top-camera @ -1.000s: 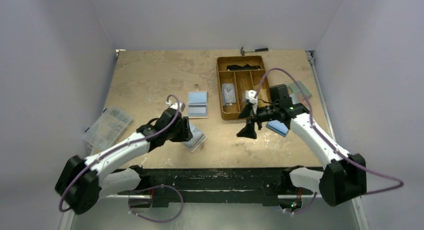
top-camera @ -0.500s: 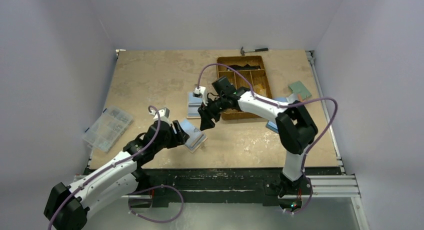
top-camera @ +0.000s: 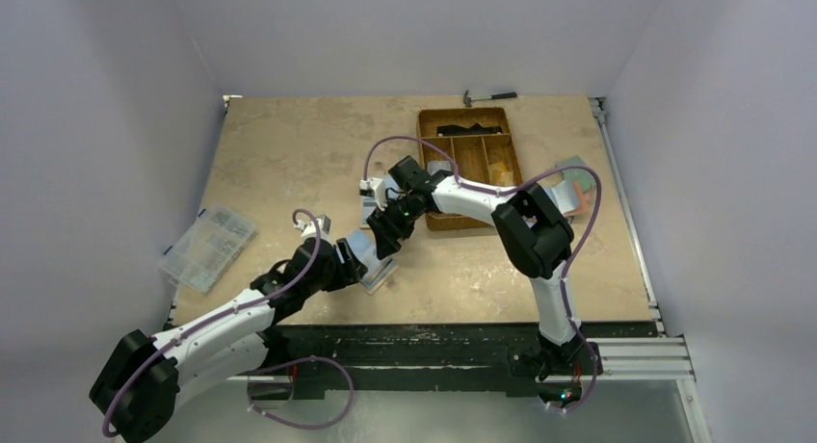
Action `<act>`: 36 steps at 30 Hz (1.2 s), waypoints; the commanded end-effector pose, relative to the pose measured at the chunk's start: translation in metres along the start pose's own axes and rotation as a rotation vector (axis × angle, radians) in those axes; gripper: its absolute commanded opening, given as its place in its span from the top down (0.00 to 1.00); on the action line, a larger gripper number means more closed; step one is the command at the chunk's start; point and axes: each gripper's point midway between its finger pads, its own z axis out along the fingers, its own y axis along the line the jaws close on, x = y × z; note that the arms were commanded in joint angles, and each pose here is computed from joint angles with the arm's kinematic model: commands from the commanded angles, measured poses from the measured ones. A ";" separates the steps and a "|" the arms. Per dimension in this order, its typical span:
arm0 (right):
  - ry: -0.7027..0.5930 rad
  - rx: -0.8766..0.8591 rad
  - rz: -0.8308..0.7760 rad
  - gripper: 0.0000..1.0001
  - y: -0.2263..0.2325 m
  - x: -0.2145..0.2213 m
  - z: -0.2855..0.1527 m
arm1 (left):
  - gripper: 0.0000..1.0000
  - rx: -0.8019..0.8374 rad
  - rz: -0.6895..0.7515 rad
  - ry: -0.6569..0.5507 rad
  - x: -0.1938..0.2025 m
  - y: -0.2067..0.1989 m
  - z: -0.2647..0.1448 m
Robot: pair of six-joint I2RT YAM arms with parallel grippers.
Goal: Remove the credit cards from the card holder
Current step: Remove the credit card from the card holder.
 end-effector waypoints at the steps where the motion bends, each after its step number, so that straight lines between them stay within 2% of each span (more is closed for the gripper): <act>1: -0.021 -0.035 -0.011 0.33 0.014 -0.015 0.000 | 0.41 0.066 -0.042 -0.007 0.001 -0.010 0.006; 3: -0.021 -0.060 -0.014 0.35 0.021 -0.014 0.001 | 0.41 0.080 -0.052 -0.003 0.004 -0.011 0.008; 14: -0.064 -0.136 -0.027 0.67 0.047 -0.022 -0.011 | 0.42 0.156 -0.052 0.002 0.007 -0.021 0.007; 18: -0.083 -0.158 -0.021 0.71 0.055 -0.023 -0.016 | 0.42 0.196 -0.052 -0.001 0.006 -0.028 0.004; 24: -0.095 -0.178 0.007 0.71 0.060 -0.021 -0.018 | 0.41 0.241 -0.030 -0.002 0.004 -0.037 -0.002; 28: -0.101 -0.237 0.015 0.68 0.069 -0.021 -0.019 | 0.44 0.259 -0.032 0.014 0.007 -0.040 -0.001; 36: -0.106 -0.297 0.004 0.50 0.080 -0.016 -0.022 | 0.47 0.269 -0.029 0.020 0.007 -0.043 -0.001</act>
